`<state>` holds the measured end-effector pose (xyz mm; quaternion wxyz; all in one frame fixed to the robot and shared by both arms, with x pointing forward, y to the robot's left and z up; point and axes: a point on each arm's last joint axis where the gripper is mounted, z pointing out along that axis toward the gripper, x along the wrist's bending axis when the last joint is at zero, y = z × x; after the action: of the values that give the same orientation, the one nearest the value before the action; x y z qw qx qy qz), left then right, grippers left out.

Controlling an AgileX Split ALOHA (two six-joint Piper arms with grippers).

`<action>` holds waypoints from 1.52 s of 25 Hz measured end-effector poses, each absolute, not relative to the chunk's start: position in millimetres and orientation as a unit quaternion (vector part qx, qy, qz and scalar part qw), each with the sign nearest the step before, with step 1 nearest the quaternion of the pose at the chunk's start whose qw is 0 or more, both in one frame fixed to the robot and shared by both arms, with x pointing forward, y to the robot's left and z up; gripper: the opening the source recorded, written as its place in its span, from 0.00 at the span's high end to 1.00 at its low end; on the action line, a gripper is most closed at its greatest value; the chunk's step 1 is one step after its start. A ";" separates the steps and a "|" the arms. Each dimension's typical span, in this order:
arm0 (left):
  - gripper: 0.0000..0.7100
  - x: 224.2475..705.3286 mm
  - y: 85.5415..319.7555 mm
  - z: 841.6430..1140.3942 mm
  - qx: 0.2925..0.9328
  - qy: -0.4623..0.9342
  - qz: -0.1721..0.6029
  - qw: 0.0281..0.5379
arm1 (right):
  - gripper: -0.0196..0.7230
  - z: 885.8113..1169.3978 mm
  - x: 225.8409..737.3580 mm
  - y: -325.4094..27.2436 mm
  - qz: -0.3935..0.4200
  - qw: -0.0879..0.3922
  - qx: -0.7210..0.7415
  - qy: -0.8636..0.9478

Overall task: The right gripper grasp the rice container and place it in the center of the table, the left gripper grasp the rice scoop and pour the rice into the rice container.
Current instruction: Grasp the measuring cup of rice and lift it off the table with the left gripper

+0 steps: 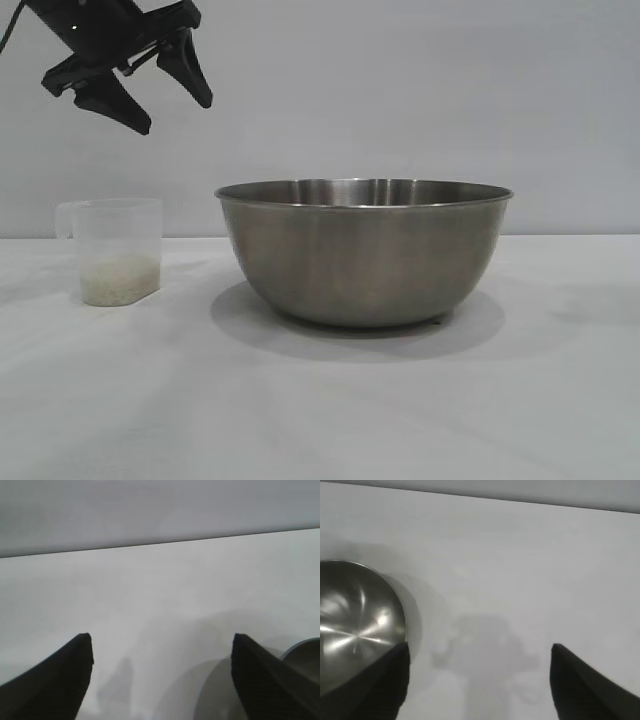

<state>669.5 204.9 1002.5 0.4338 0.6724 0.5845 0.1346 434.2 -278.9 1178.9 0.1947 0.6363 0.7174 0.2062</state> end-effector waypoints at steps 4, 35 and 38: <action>0.29 669.5 204.9 1002.5 0.672 0.584 0.135 0.434 | 0.27 1153.3 383.3 -283.2 0.206 0.186 0.638 0.719; 0.29 668.8 204.9 1001.7 0.681 0.578 0.136 0.429 | 0.27 1043.1 252.3 -296.5 0.313 0.280 0.602 0.679; 0.29 667.6 204.9 1001.5 0.692 0.570 0.137 0.422 | 0.27 1043.2 252.3 -296.5 0.313 0.281 0.602 0.678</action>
<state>667.6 204.9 1001.5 0.4218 0.6919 0.5696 0.1372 252.3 -296.5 1043.2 0.2811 0.6022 0.6783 0.3134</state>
